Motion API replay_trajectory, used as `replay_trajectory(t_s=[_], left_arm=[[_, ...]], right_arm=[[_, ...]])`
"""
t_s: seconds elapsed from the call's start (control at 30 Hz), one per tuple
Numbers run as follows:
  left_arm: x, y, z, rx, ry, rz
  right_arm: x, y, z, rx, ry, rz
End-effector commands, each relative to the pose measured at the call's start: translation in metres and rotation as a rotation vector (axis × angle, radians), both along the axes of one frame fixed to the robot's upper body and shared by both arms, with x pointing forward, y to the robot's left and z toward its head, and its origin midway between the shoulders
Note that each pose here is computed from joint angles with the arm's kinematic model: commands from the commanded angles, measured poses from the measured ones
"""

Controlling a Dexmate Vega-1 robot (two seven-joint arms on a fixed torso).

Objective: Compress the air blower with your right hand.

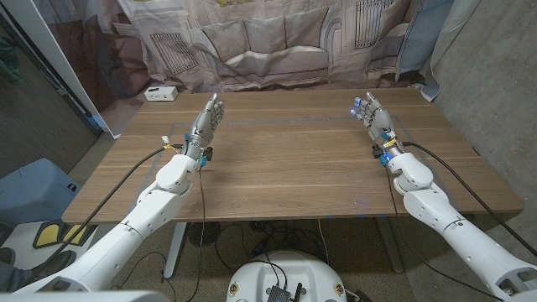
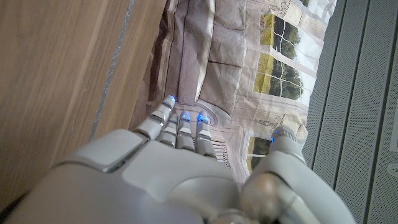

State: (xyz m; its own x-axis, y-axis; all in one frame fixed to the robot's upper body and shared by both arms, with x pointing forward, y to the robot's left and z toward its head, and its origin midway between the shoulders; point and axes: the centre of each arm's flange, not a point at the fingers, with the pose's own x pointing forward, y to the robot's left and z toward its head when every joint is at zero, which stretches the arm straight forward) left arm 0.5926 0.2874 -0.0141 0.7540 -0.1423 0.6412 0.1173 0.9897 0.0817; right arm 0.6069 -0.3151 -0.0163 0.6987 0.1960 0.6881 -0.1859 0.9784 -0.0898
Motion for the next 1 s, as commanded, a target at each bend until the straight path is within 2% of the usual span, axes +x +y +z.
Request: replay_trajectory(t_s=[0.03,0.6,1.0], left_arm=[[-0.008,0.005,0.001,0.004,-0.018,0.020],[-0.002,-0.005,0.002,0.014,-0.019,0.013],[-0.005,-0.010,0.006,0.038,-0.021,0.013]], right_arm=[[-0.010,-0.011,0.008,-0.009,-0.034,-0.046],[-0.019,-0.040,0.010,-0.031,-0.022,-0.109],[-0.022,-0.058,0.012,-0.044,-0.019,-0.162]])
